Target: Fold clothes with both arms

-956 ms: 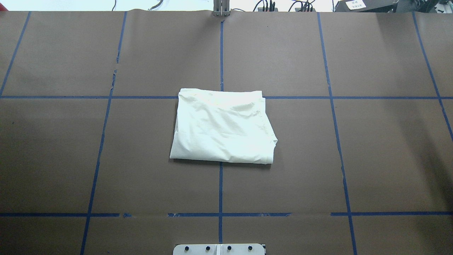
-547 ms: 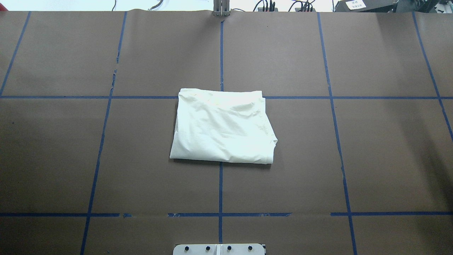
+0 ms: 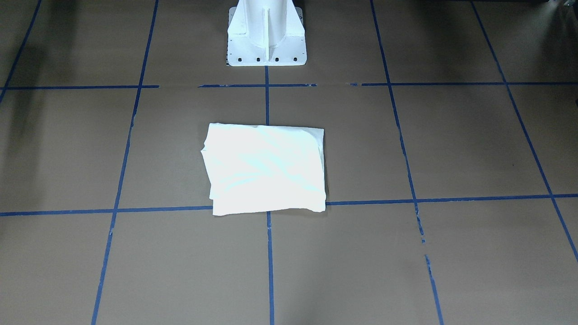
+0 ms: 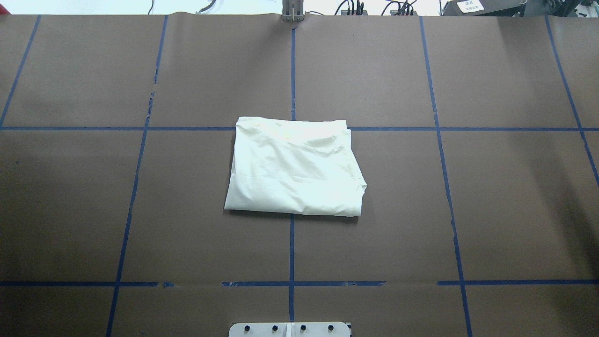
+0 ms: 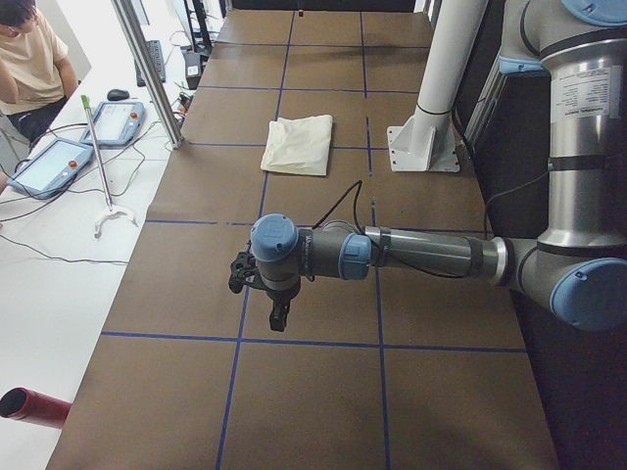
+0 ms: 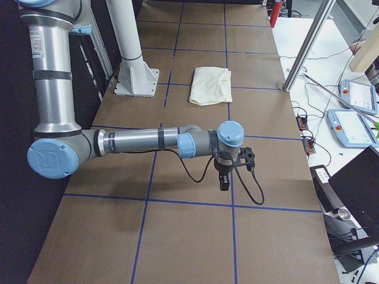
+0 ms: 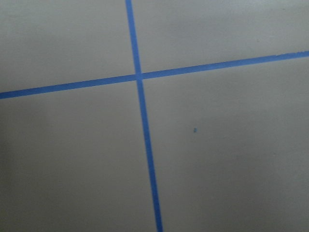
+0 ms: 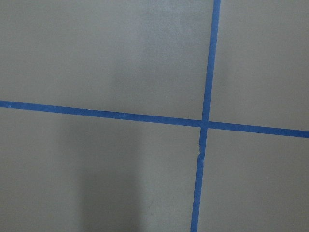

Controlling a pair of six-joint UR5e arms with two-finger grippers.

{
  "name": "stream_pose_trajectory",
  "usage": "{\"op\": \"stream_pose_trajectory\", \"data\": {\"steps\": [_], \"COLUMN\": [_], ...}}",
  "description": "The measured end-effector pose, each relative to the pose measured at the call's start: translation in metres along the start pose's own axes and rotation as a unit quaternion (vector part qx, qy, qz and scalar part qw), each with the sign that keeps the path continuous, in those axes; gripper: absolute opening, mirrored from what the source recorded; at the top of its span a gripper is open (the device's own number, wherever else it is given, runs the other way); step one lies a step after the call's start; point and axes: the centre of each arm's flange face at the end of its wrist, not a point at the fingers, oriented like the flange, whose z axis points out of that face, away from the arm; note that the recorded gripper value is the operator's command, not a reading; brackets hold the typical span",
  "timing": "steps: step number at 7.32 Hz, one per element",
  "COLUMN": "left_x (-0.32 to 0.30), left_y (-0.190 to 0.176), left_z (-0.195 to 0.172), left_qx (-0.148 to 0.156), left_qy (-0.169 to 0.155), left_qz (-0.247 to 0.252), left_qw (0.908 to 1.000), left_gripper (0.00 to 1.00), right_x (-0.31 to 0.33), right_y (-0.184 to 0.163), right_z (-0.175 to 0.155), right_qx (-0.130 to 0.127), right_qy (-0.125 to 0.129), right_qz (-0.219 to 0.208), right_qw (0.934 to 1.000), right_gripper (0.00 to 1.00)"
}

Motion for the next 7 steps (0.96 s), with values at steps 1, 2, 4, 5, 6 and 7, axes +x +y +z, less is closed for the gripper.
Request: {"op": "stream_pose_trajectory", "data": {"steps": [1,2,4,5,6,7], "left_x": [-0.001,-0.004,-0.008,-0.009,-0.010,-0.012], "left_y": [0.000,0.002,0.004,0.004,0.005,0.005], "left_z": [0.003,0.004,0.001,0.000,0.000,0.001], "left_qx": [-0.002,-0.003,-0.001,0.000,-0.001,-0.003], "left_qy": [-0.002,-0.009,-0.029,-0.034,-0.037,-0.040], "left_qz": [-0.002,-0.004,-0.006,-0.006,-0.007,-0.009], "left_qw": [1.0000,0.9999,0.9996,0.9994,0.9993,0.9992], "left_gripper": [1.00,1.00,1.00,1.00,1.00,1.00], "right_x": [0.000,0.000,0.000,0.000,-0.001,-0.001], "right_y": [0.000,0.000,0.000,0.000,-0.001,-0.003], "right_z": [0.001,0.001,0.001,0.001,0.001,0.000], "right_qx": [0.000,-0.001,0.000,0.000,0.001,0.001], "right_qy": [0.000,0.001,0.003,0.003,0.003,0.003], "right_qz": [-0.001,-0.001,-0.001,-0.001,-0.002,-0.003], "right_qw": [1.0000,1.0000,1.0000,1.0000,1.0000,1.0000], "right_gripper": [1.00,1.00,1.00,1.00,1.00,1.00]}}
